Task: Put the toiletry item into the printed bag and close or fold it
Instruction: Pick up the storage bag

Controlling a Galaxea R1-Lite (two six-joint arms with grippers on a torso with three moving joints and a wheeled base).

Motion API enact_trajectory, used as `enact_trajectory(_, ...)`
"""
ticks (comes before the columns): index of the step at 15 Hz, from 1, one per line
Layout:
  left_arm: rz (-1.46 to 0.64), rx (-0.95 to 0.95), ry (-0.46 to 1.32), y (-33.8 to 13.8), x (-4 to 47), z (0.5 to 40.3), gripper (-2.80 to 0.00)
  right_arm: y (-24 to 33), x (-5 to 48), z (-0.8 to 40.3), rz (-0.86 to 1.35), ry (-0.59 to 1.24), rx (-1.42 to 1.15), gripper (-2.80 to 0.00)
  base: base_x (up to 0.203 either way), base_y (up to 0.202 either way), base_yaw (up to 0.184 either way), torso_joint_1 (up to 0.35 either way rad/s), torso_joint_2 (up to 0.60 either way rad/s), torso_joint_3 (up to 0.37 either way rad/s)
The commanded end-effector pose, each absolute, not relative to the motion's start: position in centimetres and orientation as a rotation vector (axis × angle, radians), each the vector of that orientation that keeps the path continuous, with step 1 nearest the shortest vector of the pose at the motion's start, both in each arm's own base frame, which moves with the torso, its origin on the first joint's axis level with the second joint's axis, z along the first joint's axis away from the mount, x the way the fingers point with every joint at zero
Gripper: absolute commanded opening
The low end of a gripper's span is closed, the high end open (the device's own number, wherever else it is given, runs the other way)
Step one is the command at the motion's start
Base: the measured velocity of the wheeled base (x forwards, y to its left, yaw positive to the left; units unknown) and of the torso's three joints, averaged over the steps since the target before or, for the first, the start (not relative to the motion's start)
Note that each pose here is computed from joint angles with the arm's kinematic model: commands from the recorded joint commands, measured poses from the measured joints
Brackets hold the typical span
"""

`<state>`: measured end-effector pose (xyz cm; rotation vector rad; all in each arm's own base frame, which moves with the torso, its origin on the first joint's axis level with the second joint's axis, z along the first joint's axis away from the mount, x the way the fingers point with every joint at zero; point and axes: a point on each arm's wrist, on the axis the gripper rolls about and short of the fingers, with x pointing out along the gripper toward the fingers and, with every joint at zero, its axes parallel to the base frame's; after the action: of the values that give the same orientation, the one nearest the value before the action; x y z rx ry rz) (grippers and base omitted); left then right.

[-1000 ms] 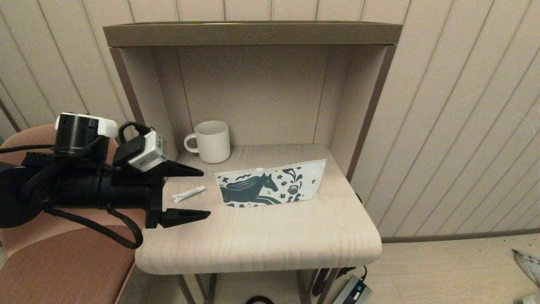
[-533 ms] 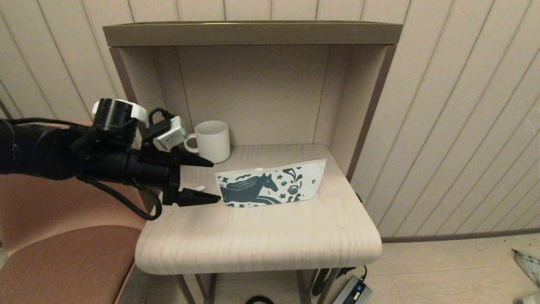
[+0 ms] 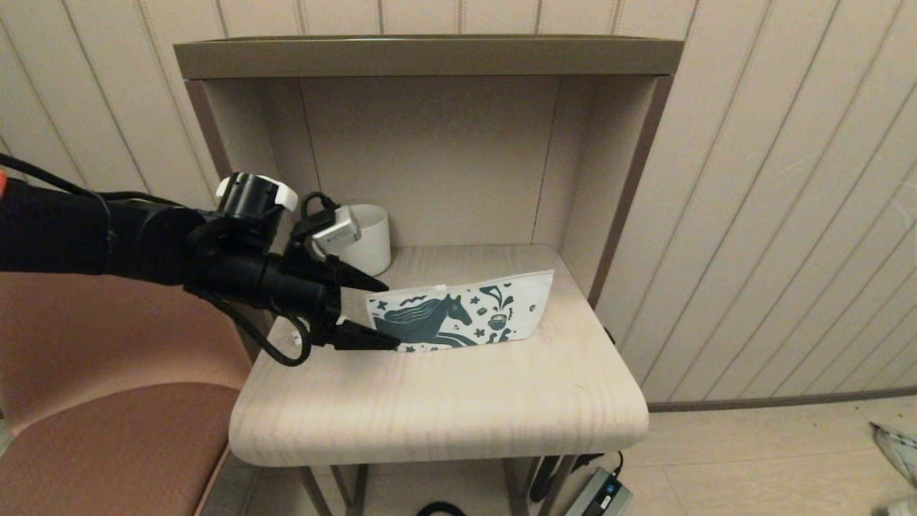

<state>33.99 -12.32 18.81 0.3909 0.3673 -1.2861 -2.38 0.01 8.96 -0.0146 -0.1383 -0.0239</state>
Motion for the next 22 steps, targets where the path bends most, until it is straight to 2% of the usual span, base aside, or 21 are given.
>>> enact_trajectory(1,-1.313,0.395,0.370,-13.1,33.8,18.7,0.00,0.0,-2.4,9.0,-0.024,-0.138,-0.014,-2.80,0.000,0.000,0.000,0.000,0.00,0.000)
enact_trajectory(10,-1.329,0.396,0.371,-14.0,33.6,18.8,0.00,0.0,-2.4,9.0,-0.024,-0.138,-0.015,-2.80,0.000,0.000,0.000,0.000,0.00,0.000)
enact_trajectory(11,-1.329,0.397,0.370,-13.9,33.5,18.8,-2.80,0.0,-2.4,9.0,-0.024,-0.138,-0.015,-2.80,0.000,0.000,0.000,0.000,0.00,0.000)
enact_trajectory(22,-1.352,0.382,0.395,-14.1,33.1,18.2,-2.80,0.0,-2.4,9.0,-0.024,-0.138,-0.016,-2.80,0.000,0.000,0.000,0.000,0.00,0.000)
